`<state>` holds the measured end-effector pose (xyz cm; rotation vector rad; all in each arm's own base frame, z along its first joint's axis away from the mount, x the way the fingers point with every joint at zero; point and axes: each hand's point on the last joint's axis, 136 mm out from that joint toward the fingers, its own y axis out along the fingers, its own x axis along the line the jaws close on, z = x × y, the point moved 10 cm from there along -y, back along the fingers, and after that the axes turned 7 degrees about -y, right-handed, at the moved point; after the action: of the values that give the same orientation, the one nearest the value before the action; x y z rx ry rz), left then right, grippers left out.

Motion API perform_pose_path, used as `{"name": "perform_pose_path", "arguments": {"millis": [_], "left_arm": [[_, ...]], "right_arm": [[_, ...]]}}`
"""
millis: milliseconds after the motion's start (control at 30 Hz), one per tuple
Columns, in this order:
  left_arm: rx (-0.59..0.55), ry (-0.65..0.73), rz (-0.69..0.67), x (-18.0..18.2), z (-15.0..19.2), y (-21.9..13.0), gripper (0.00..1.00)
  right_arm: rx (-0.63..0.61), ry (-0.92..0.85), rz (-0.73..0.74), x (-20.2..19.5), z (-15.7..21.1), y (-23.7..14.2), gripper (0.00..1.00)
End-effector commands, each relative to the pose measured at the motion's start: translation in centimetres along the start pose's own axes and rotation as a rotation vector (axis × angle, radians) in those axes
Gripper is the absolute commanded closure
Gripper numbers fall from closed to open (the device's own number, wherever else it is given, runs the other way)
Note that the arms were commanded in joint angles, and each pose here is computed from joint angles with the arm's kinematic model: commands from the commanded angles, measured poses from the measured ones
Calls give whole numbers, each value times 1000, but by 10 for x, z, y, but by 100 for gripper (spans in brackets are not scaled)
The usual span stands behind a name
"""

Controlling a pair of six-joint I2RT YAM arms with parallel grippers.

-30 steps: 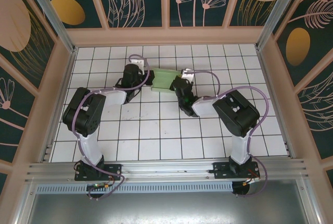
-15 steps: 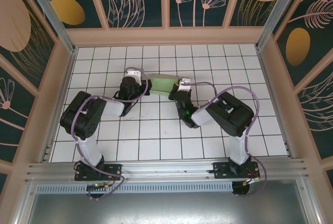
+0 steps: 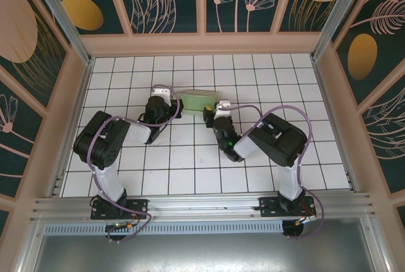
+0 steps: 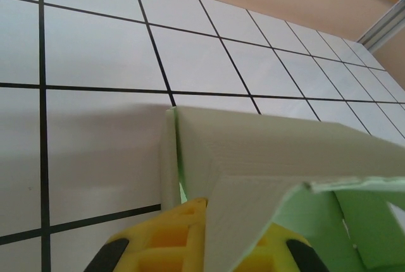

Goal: Fold the paper box

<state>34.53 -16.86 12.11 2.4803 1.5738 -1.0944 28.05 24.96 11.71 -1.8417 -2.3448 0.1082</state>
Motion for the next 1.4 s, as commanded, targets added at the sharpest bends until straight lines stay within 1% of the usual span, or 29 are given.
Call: {"name": "perform_pose_path", "arguments": {"millis": [0, 100, 167, 267, 367, 467, 667, 733, 833, 900, 1033, 1067, 1133, 1200, 1300, 1367], "left_arm": [[13, 9, -36, 5, 8, 1, 100], [11, 12, -43, 5, 8, 1, 100], [10, 15, -43, 5, 6, 1, 100], [10, 23, -48, 4, 5, 1, 100], [6, 31, -53, 4, 4, 1, 100], [6, 31, -50, 3, 3, 0, 100], [11, 42, -55, 2, 4, 1, 100], [13, 48, -59, 2, 5, 1, 100], [18, 61, -60, 0, 5, 1, 100], [24, 68, -62, -1, 7, 2, 100], [36, 75, -64, 1, 11, 3, 97], [38, 77, -59, 1, 11, 2, 96], [42, 87, -48, 0, 11, 1, 89], [42, 96, -43, -1, 11, -1, 79], [41, 99, -41, -2, 11, -5, 67], [40, 95, -39, -2, 11, -8, 63]], "right_arm": [[-91, 27, -43, 0, -25, -14, 40], [-103, 45, -44, -8, -30, -27, 32], [-110, 53, -50, -12, -34, -36, 31], [-128, 66, -72, -19, -44, -51, 30], [-148, 56, -155, -22, -56, -64, 31], [-170, 74, -185, -26, -69, -71, 32], [-151, 125, -173, -32, -95, -62, 31], [-121, 150, -159, -33, -101, -53, 31], [7, 185, -127, -31, -108, -30, 31], [120, 224, -110, -30, -106, -10, 30], [240, 255, -139, -28, -99, 14, 30], [257, 248, -136, -26, -98, 18, 30], [290, 230, -134, -24, -94, 23, 29], [325, 222, -131, -24, -88, 26, 29], [359, 219, -134, -25, -79, 29, 28], [373, 218, -130, -25, -74, 31, 28]]}}
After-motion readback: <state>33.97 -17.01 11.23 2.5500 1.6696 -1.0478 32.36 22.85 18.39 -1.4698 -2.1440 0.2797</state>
